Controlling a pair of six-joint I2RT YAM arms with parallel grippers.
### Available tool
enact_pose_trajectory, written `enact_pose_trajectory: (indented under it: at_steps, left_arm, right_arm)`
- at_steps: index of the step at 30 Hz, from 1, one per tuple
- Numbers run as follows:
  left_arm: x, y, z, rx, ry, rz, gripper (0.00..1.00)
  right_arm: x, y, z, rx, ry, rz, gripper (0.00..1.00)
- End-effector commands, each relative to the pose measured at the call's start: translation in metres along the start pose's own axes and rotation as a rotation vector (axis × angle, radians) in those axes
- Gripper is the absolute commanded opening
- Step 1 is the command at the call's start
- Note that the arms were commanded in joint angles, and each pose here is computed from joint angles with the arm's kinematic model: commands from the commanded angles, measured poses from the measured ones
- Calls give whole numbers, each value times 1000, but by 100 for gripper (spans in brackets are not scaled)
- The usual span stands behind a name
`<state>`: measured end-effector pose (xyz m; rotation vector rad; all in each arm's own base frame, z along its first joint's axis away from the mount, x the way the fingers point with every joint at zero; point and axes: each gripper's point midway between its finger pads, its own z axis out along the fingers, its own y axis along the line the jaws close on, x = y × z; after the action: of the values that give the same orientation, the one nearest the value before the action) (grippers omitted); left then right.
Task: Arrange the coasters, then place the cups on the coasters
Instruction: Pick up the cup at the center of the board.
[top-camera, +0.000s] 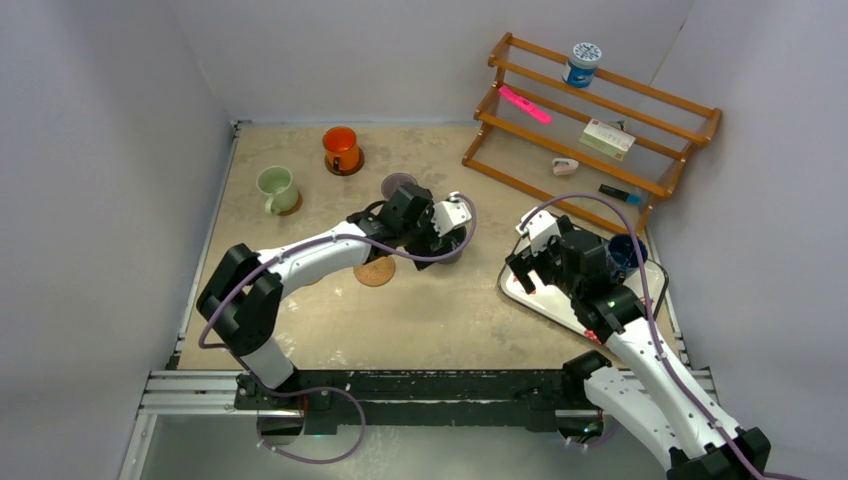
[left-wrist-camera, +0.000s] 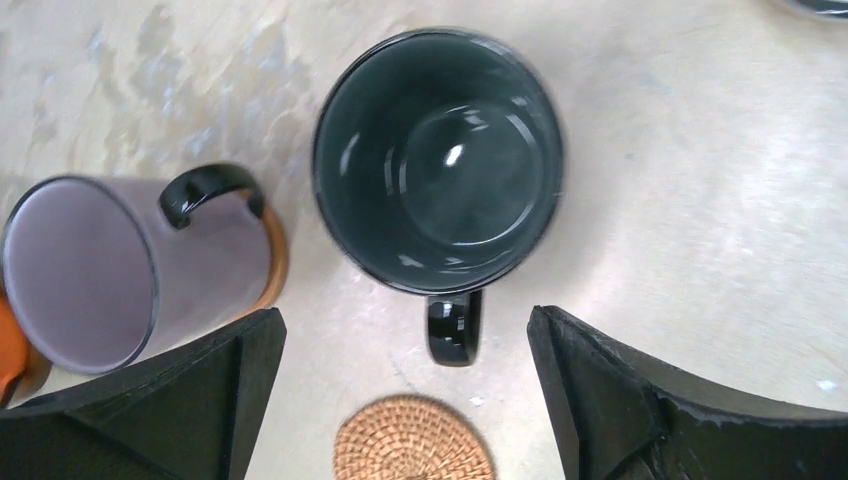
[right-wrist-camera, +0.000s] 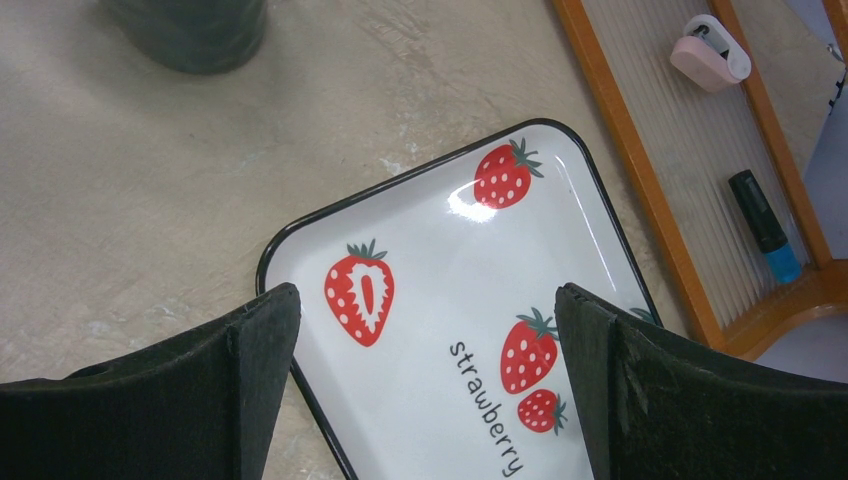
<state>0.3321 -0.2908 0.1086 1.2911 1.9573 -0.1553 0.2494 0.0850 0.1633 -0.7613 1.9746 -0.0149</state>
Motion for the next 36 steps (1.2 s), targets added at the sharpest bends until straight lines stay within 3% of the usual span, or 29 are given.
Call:
enact_pose_trajectory:
  at_steps: [1,14,26,36]
  left_arm:
    - [-24,-13,-13,162,-118,16,100]
    - [-13,-3,5,278,-113,-29,75]
    - [-6,-5,27,306,-91,-52,65]
    - [-6,-6,31,311,-96,-65,36]
  right_arm:
    - [-4,1,0,-3,-24,12,99]
    - [-4,2,-2,-14,-30,10,99]
    - [-4,5,-2,-25,-31,6,99]
    - [-4,5,-2,-29,-34,5,99]
